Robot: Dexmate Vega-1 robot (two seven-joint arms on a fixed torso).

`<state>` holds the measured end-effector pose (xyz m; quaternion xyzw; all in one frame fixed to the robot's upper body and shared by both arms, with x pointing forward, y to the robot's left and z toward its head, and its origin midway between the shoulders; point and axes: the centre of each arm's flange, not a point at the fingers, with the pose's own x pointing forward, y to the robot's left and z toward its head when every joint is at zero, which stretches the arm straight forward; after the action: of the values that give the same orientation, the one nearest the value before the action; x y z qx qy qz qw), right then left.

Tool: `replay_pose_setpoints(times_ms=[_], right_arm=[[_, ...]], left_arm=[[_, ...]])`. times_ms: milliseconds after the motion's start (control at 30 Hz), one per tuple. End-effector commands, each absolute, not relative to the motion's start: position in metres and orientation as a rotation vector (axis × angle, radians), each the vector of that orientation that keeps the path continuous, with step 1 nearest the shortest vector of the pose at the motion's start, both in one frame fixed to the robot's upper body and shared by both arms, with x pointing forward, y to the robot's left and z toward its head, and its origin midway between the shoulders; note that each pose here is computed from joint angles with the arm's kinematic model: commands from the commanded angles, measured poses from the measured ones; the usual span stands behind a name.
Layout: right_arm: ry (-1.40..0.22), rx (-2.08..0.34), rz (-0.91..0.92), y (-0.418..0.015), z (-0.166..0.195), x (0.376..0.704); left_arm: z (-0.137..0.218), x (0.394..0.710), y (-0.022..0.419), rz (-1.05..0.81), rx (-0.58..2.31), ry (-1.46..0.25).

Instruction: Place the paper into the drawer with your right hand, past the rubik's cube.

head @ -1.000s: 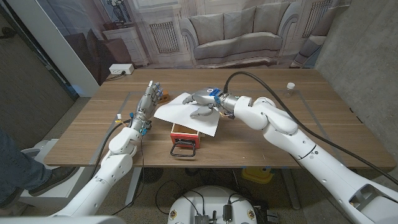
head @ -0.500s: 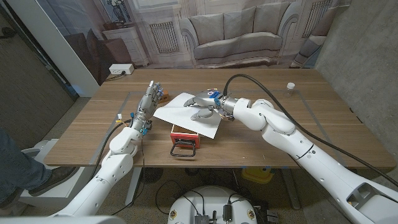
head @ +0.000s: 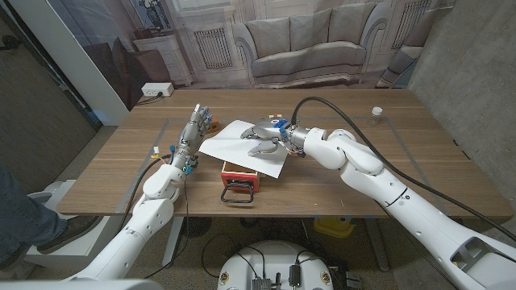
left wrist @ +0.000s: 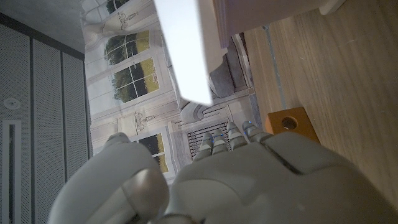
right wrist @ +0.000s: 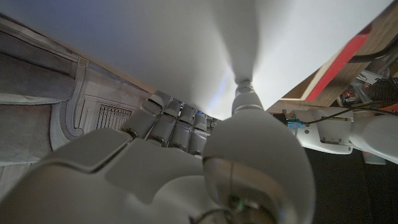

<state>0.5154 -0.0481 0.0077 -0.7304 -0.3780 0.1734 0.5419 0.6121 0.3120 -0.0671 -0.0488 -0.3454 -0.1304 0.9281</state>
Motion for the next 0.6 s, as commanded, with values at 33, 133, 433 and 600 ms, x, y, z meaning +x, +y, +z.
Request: replay_pose_setpoints(times_ms=[33, 133, 433, 600], right_arm=[[-0.879, -1.743, 0.422, -0.0492, 0.0039, 0.5135], [-0.876, -1.746, 0.426, -0.0485, 0.0035, 0.5123], [-0.869, -1.750, 0.430, -0.0469, 0.0031, 0.5081], [-0.863, -1.742, 0.437, -0.0455, 0.0032, 0.5077]], left_arm=[[-0.0680, 0.6155, 0.3100, -0.274, -0.102, -0.704], [-0.0679, 0.6161, 0.3098, -0.276, -0.103, -0.703], [-0.0677, 0.6163, 0.3103, -0.279, -0.101, -0.703], [-0.0668, 0.6152, 0.3116, -0.277, -0.099, -0.706]])
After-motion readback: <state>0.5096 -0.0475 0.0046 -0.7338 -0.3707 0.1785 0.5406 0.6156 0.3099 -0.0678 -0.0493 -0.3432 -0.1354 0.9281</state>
